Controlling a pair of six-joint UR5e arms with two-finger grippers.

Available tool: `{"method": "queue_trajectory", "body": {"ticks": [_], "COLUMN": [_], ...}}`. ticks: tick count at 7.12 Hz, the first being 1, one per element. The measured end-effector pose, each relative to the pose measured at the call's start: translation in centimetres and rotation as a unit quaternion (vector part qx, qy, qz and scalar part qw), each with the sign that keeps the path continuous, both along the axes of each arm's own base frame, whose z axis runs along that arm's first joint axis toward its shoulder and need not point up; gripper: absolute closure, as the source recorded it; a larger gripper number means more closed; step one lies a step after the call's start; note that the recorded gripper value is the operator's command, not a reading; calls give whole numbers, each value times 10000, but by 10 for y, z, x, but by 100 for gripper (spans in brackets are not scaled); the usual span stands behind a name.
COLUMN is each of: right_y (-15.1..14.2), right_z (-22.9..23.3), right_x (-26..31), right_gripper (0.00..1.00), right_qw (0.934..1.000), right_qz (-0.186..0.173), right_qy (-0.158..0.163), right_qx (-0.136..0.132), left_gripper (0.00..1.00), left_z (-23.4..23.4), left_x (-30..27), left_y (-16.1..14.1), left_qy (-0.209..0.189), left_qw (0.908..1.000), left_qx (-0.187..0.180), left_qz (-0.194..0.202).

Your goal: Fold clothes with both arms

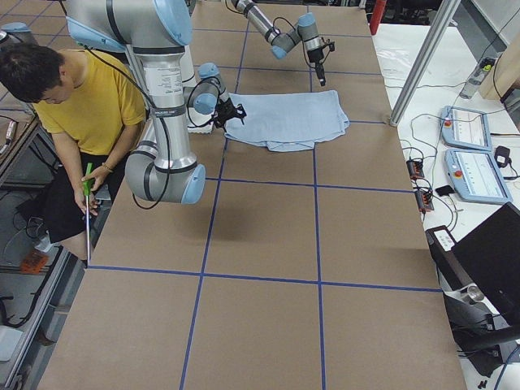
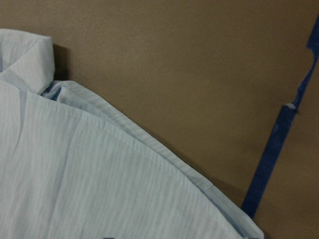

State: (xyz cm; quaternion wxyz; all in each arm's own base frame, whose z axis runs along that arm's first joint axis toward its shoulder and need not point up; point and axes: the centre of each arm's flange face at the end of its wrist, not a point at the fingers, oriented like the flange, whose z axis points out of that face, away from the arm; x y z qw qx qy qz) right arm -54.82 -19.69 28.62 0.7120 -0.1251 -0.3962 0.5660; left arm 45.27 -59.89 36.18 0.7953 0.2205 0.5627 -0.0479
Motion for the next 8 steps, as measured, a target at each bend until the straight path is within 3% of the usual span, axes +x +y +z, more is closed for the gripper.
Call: {"method": "queue_trajectory", "body": {"ticks": [3,4,6,8], "right_y": [11,13,15,16], "right_z": [11,13,13,12], "right_x": [-11,-14,-15,-15], "right_gripper": [14,21,100,100], "right_qw": [9999,9999,9998,9998], "right_qz": [-54,-89,-123,-142], "right_qy": [113,142,159,137], "right_qx": [-37,-37,-25,-28], "left_gripper": [27,27,27,27], "left_z": [4,4,5,8], "left_x": [-4,-4,-5,-9], "left_y": [4,4,4,7], "left_qy": [7,6,2,0], "left_qw": [10000,10000,10000,10000], "left_qx": [-21,-17,-18,-25], "left_qz": [-46,-66,-84,-93]}}
